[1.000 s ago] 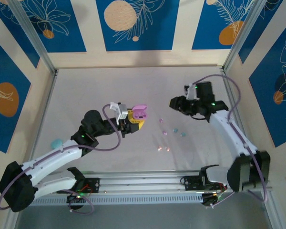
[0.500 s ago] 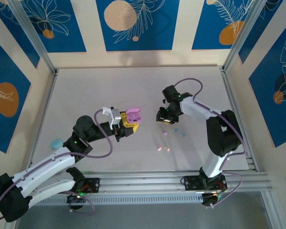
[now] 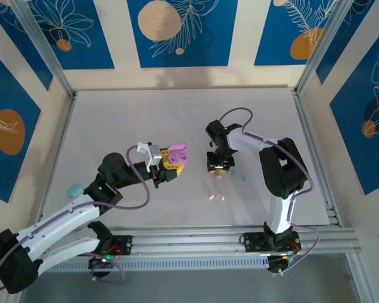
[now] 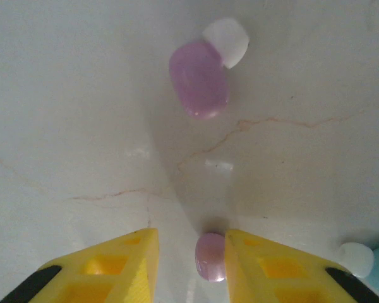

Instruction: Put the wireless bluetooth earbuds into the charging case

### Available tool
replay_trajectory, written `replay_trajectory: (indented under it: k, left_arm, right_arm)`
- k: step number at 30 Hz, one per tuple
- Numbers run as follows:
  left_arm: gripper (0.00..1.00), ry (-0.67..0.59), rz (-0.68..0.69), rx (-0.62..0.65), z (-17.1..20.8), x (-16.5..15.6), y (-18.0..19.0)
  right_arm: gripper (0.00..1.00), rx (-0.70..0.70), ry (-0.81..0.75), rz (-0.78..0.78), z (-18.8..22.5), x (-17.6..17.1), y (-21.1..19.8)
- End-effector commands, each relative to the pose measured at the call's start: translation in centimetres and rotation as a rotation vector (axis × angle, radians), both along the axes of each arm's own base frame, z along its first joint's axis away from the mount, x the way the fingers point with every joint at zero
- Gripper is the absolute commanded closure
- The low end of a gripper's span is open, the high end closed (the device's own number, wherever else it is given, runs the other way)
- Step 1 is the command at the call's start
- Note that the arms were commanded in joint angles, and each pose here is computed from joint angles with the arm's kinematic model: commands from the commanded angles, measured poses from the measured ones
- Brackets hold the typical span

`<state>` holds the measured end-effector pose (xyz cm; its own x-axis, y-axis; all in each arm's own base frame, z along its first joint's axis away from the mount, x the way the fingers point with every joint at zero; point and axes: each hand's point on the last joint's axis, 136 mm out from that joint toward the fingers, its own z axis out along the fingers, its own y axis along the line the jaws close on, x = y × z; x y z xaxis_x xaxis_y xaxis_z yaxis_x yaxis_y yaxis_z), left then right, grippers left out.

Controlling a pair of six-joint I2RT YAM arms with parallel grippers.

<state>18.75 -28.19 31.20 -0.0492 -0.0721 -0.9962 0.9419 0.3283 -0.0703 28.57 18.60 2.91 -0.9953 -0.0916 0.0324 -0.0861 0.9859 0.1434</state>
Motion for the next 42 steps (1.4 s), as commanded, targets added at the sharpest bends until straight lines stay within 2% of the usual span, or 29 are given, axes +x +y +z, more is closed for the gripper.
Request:
replay_trajectory:
  k: [1, 9, 12, 22, 25, 30, 31, 33, 38, 42]
  left_arm:
    - [0.7, -0.022, 0.006, -0.026, 1.1, 0.2, 0.0]
    - [0.69, -0.004, 0.008, -0.047, 1.4, 0.1, 0.2]
    - [0.69, -0.002, 0.013, -0.048, 1.5, 0.2, 0.2]
    - [0.69, 0.01, 0.013, -0.049, 1.6, 0.2, 0.2]
    - [0.69, 0.012, 0.018, -0.049, 1.6, 0.3, 0.2]
    - [0.69, 0.013, 0.026, -0.048, 1.5, 0.5, 0.2]
    - [0.69, 0.012, 0.032, -0.048, 1.5, 0.6, 0.3]
    - [0.69, 0.009, 0.041, -0.045, 1.4, 0.7, 0.4]
    - [0.69, -0.01, 0.068, -0.009, 0.9, 0.8, 0.8]
    - [0.69, -0.025, 0.087, 0.016, 0.7, 1.1, 1.0]
  right_arm:
    - [0.67, -0.045, 0.019, 0.047, 0.0, -0.3, -0.5]
    - [0.68, -0.067, 0.037, 0.076, -0.7, -0.7, -0.6]
    - [0.73, -0.071, 0.044, 0.079, -0.8, -0.7, -0.7]
    - [0.74, -0.08, 0.053, 0.091, -1.3, -0.8, -0.7]
    - [0.79, -0.082, 0.047, 0.087, -1.3, -0.7, -0.8]
    - [0.8, -0.009, 0.006, 0.068, 0.9, -0.7, 0.2]
    - [0.8, 0.033, -0.016, 0.055, 1.9, -0.6, 0.6]
    - [0.8, 0.204, -0.05, 0.008, 4.3, -0.6, 2.1]
    - [0.82, 0.827, -0.097, -0.121, 12.6, 0.0, 5.2]
    - [0.82, 1.097, -0.031, -0.079, 17.2, -0.8, 5.9]
